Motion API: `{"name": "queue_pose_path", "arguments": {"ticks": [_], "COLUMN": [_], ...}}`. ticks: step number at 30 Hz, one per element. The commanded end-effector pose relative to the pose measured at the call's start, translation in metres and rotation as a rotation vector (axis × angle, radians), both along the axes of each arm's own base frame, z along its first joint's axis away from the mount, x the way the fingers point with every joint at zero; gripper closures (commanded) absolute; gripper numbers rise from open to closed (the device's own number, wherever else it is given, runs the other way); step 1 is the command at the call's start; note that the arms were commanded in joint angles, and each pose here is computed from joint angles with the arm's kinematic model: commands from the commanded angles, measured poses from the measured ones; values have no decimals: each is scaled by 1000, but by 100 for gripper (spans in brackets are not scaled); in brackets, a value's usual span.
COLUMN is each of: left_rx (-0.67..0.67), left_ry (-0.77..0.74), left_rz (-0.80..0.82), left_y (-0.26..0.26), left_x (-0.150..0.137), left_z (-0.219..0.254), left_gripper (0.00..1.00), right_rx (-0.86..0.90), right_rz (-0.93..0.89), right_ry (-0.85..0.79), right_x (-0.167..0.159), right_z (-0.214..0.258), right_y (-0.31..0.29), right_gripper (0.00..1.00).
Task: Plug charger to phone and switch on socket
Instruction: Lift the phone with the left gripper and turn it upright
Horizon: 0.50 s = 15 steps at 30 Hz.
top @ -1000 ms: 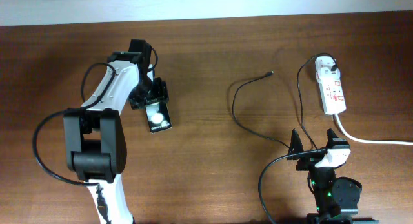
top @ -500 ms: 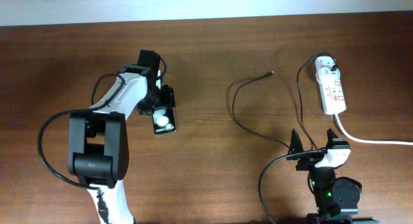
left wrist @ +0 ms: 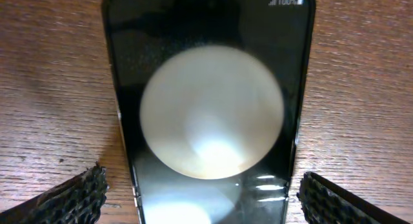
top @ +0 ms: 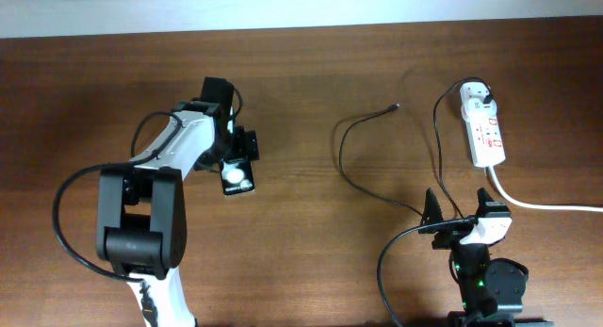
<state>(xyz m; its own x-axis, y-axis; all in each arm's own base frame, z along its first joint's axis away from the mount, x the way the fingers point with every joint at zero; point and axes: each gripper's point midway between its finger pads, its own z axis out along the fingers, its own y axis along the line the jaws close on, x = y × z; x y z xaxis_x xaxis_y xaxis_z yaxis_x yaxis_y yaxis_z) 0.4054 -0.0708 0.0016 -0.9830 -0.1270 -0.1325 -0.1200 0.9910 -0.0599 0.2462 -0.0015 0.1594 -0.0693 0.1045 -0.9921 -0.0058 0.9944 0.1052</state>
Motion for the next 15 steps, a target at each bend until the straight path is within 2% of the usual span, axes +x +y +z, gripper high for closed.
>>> {"name": "queue_pose_path", "arguments": {"ticks": [1,5,6,8,12,14,15], "left_rx": [22,21,21,25,38,41,41], "left_ry": [46,41,35,35,153,165,170], "left_rz": [13,3,-13,-34,54,68,87], "left_y": [7,2,-4,-16,-12,-11,-11], "left_x": [-17,-21,-21,-23,-45,-48,-49], "left_z": [-21,-29,-28,-31,-56,-57,-57], "left_gripper": [1,0,6,7,12,11,14], "right_rx": [-1,0,0,0,0,0,0], "right_rz": [-4,-4,-4,-4,-4,-4,-4], "right_ry": [8,8,8,8,8,8,8], "right_x": [0,0,0,0,0,0,0], "right_z": [-3,-3,-3,-3,-3,-3,-3], "right_y": [0,0,0,0,0,0,0], "right_gripper": [1,1,1,1,1,1,1]}}
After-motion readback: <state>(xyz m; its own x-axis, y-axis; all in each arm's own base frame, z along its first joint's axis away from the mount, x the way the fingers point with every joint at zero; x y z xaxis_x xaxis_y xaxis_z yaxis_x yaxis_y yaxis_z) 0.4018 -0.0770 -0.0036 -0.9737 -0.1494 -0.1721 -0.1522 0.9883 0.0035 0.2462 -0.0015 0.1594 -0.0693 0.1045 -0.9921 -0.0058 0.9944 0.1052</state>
